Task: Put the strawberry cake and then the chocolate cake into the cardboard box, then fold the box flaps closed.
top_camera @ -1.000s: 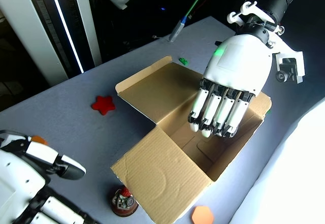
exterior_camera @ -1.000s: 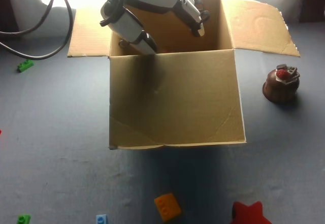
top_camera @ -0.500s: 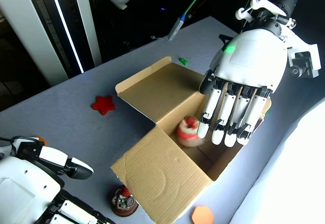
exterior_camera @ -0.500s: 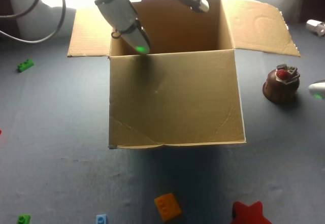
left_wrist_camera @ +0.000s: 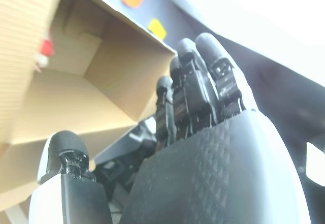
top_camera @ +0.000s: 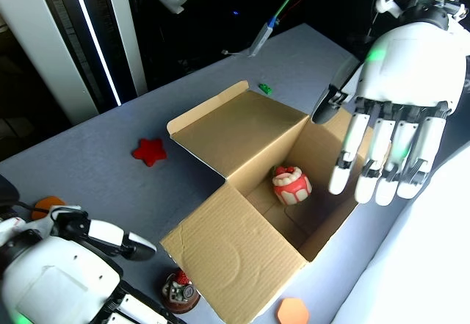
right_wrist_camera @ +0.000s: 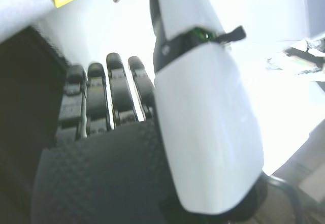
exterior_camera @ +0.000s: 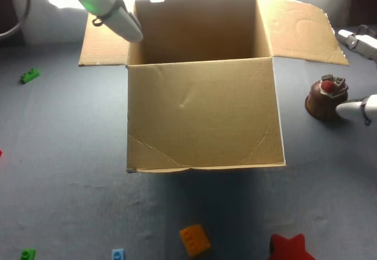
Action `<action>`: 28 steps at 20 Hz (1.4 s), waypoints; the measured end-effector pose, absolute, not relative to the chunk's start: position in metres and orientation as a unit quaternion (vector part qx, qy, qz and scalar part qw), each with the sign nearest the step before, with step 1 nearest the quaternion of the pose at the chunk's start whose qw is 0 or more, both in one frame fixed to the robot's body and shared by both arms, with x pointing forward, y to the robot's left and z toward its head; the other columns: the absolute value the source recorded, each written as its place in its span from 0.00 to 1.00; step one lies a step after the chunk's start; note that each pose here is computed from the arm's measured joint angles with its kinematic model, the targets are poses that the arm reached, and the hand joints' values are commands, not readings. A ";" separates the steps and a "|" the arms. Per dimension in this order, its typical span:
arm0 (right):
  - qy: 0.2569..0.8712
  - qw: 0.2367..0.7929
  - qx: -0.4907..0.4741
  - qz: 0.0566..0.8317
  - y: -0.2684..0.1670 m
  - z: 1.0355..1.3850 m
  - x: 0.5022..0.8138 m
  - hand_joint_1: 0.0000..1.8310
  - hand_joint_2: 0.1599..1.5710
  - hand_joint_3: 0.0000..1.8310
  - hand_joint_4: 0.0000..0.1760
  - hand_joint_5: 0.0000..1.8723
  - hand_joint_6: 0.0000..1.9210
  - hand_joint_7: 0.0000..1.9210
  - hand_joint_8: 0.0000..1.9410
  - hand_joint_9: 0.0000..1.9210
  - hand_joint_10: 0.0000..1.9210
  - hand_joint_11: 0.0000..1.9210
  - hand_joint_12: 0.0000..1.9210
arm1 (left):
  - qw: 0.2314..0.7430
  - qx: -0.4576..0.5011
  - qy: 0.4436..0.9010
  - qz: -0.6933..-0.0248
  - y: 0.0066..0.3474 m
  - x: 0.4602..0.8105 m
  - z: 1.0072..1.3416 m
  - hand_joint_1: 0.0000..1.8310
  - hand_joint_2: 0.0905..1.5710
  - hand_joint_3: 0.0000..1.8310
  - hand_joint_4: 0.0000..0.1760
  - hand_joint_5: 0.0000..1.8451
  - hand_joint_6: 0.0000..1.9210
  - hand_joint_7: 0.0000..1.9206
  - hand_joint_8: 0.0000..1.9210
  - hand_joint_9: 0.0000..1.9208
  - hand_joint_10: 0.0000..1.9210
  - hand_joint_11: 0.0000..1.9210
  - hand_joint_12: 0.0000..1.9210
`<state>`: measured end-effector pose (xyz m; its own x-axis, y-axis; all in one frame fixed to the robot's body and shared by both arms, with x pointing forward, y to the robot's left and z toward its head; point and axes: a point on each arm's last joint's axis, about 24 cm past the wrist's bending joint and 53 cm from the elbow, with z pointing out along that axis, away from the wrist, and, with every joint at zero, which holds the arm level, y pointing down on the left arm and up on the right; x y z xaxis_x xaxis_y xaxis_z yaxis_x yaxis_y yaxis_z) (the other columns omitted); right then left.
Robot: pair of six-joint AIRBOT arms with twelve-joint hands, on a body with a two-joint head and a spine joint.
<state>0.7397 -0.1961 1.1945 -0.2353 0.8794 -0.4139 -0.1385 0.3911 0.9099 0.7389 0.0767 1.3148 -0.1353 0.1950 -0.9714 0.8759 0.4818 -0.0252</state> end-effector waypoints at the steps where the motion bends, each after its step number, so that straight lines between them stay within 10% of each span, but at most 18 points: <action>1: 0.633 0.543 0.295 0.468 -0.194 1.192 0.741 0.57 0.62 0.00 0.08 0.00 0.00 0.01 0.00 0.00 0.00 0.00 0.02 | 0.523 0.387 0.686 -0.325 0.085 0.738 1.312 0.15 0.65 0.00 0.31 0.13 0.00 0.16 0.00 0.20 0.00 0.00 0.57; 19: 0.653 0.557 0.259 0.444 -0.167 1.178 0.750 0.57 0.63 0.00 0.06 0.02 0.01 0.06 0.01 0.02 0.00 0.01 0.01 | 0.473 0.270 0.790 -0.281 0.248 0.733 1.235 0.16 0.66 0.00 0.31 0.13 0.00 0.16 0.00 0.21 0.00 0.00 0.58; 28: 0.651 0.536 0.285 0.456 -0.158 1.170 0.761 0.58 0.63 0.00 0.06 0.05 0.00 0.07 0.00 0.03 0.00 0.00 0.10 | 0.436 0.251 0.810 -0.301 0.254 0.711 1.202 0.18 0.65 0.00 0.37 0.13 0.00 0.17 0.00 0.21 0.00 0.00 0.59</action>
<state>0.7612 -0.1582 1.1702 -0.2624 0.8600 -0.4376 -0.1181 0.4214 0.8991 0.7112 0.2541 1.2020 -0.4928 0.1448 -0.8580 0.6695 0.6929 -0.2676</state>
